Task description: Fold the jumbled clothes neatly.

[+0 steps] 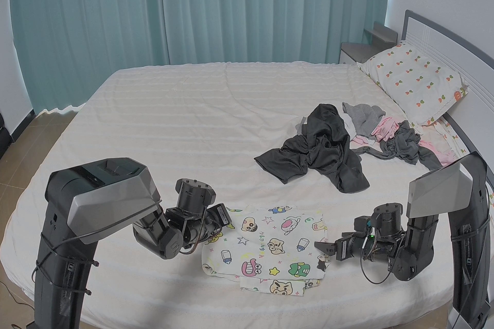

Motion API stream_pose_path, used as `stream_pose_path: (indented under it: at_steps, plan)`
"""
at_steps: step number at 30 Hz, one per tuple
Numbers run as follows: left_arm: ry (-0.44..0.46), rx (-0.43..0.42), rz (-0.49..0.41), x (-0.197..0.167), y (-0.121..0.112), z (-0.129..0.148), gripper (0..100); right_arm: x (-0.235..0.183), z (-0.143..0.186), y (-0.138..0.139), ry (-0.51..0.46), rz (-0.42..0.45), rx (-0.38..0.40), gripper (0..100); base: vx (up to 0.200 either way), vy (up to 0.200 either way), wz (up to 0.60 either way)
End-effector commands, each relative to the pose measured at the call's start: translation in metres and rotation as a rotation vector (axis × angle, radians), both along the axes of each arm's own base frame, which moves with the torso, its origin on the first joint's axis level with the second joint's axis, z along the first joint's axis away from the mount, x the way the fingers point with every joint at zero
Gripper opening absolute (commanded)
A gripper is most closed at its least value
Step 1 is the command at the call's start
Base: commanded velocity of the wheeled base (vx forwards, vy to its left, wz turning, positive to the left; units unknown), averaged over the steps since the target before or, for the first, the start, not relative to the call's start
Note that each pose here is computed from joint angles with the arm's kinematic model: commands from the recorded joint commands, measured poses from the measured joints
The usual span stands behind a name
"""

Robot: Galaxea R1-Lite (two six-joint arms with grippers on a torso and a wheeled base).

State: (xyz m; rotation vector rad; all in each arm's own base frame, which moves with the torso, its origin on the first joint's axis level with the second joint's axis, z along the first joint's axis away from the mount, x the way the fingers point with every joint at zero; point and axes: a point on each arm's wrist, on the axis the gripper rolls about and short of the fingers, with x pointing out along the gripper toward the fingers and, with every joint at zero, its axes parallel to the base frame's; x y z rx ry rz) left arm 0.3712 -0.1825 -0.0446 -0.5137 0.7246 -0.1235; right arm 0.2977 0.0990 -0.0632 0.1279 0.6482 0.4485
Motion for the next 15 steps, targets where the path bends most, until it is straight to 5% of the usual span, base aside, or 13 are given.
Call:
stream_pose_path:
  at_steps: [1,8,15]
  plan:
    - [0.018,0.018,0.005,-0.003,0.002,-0.007,100,0.000,-0.002,0.000,0.003,0.001,-0.001,100,0.000,0.000,0.00]
    - [-0.029,0.045,0.128,-0.001,0.031,-0.013,100,0.009,0.017,-0.003,-0.072,-0.033,0.014,100,0.000,0.000,0.00]
    - [-0.193,0.029,0.161,-0.040,0.074,0.038,100,0.002,0.064,0.006,-0.266,-0.105,0.088,100,0.000,0.000,0.00]
